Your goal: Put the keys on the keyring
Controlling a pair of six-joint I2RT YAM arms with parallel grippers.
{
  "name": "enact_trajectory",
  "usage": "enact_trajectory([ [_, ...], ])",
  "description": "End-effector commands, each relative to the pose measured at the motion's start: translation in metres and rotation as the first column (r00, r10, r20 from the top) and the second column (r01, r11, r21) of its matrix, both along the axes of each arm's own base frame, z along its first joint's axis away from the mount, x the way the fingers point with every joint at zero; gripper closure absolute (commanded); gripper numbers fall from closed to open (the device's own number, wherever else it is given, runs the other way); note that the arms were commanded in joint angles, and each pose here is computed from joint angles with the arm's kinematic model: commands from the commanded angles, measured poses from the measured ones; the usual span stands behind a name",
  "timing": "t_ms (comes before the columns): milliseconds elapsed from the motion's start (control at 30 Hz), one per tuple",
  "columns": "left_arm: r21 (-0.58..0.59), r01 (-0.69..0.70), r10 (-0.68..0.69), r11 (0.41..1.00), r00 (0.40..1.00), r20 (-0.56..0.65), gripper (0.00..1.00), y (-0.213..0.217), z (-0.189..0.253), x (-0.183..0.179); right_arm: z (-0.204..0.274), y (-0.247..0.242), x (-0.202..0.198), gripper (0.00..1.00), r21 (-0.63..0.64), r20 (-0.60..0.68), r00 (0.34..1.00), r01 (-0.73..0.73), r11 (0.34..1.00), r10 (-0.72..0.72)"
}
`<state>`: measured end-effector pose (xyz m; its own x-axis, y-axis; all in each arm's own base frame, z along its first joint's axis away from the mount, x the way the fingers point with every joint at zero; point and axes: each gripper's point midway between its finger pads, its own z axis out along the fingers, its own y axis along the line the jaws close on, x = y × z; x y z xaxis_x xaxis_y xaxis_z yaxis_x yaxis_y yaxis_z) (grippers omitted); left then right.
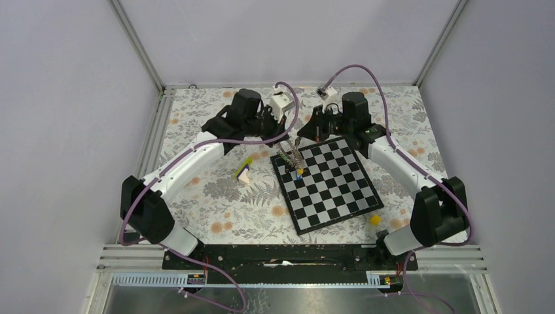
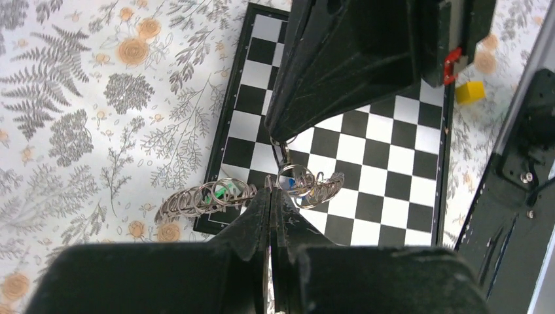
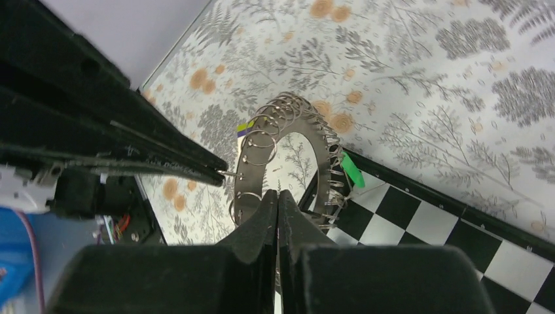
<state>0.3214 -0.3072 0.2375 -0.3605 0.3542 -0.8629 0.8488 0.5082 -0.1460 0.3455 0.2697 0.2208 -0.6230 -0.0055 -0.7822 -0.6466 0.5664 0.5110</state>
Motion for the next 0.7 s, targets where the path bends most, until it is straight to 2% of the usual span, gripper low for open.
enact_trajectory([
  [0,-0.025,0.185,-0.177,0.982,0.965,0.194,1.0,0.0,0.051,-0.019,0.032,0.004,-0.026,1.0,-0.003,0.227,0.952,-0.212,0.977,0.207],
  [167,0.006,0.306,-0.297,0.952,0.918,0.263,1.0,-0.003,0.048,-0.032,0.045,0.01,-0.05,1.0,0.033,0.253,0.915,-0.334,0.942,0.316],
  [333,0.032,0.374,-0.365,0.927,0.878,0.308,1.0,-0.004,0.046,-0.038,0.049,0.012,-0.065,1.0,0.072,0.25,0.895,-0.398,0.915,0.37],
  [667,0.03,0.437,-0.422,0.899,0.845,0.328,1.0,-0.007,0.044,-0.049,0.053,0.015,-0.07,1.0,0.144,0.228,0.906,-0.394,0.908,0.357],
])
